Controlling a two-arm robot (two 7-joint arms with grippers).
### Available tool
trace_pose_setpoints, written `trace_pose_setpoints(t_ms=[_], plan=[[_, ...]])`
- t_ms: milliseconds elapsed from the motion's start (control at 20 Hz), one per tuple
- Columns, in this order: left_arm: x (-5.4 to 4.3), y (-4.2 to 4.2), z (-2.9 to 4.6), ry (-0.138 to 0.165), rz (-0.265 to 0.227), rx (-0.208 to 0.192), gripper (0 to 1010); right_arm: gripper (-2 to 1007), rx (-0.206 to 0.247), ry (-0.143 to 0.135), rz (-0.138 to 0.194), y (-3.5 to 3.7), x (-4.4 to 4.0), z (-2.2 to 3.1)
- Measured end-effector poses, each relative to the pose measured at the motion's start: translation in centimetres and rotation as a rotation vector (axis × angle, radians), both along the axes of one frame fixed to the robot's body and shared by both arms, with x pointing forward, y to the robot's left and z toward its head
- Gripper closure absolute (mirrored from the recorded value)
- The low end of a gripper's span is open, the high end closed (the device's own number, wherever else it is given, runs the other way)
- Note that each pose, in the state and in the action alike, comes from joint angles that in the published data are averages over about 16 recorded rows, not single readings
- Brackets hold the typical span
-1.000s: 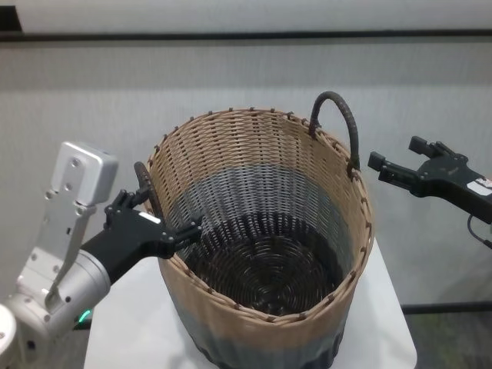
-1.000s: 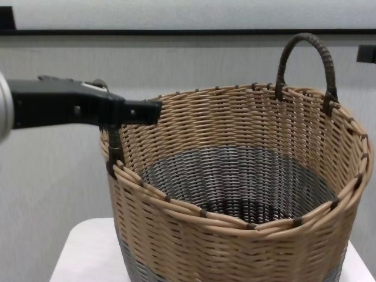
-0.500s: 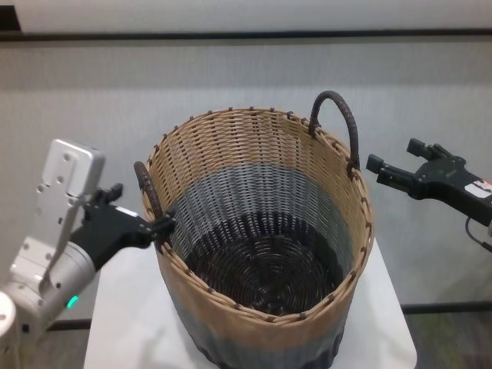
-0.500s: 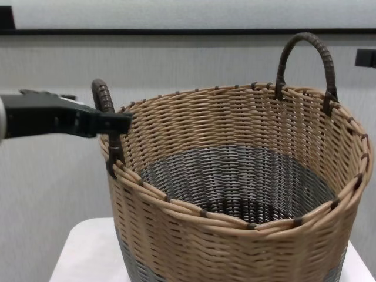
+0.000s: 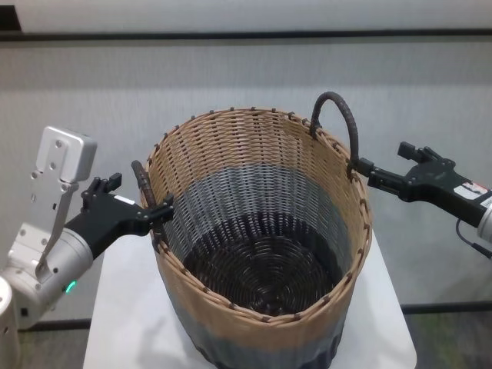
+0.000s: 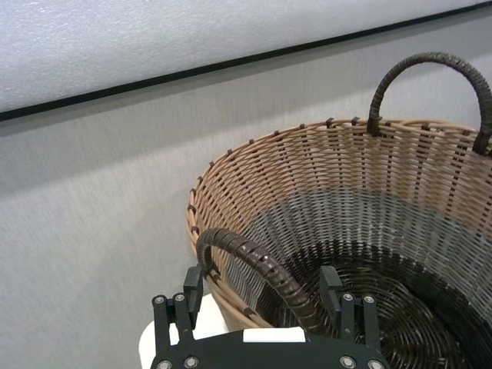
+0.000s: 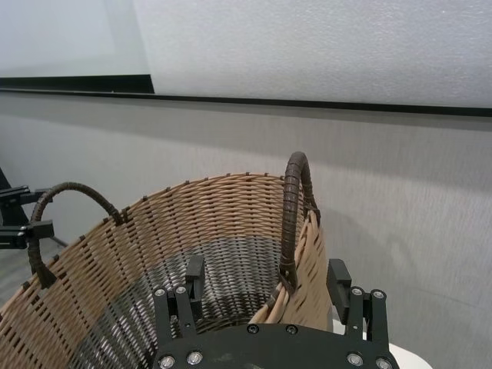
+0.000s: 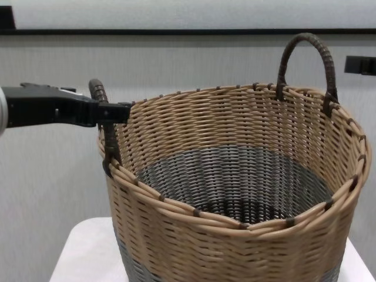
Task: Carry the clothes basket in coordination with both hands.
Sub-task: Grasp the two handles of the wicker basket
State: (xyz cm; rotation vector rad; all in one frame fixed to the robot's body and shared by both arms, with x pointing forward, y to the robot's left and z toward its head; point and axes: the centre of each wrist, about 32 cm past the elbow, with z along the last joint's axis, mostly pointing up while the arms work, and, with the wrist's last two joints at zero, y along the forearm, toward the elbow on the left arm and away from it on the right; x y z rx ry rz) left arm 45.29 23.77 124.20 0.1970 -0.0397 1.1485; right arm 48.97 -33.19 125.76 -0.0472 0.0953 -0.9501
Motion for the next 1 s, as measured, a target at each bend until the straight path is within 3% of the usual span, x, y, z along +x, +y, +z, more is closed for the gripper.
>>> trace_pose_setpoints(t_ms=[550,1000], plan=[[0.98,0.19,-0.55,0.01,-0.027,-0.072,7,0,-0.027,0.008,0.005,0.86,1.02,-0.14],[1.28,0.46,-1.03,0.009,-0.038,-0.115,7,0,-0.062,0.007,-0.012,1.29,1.69,0.22]])
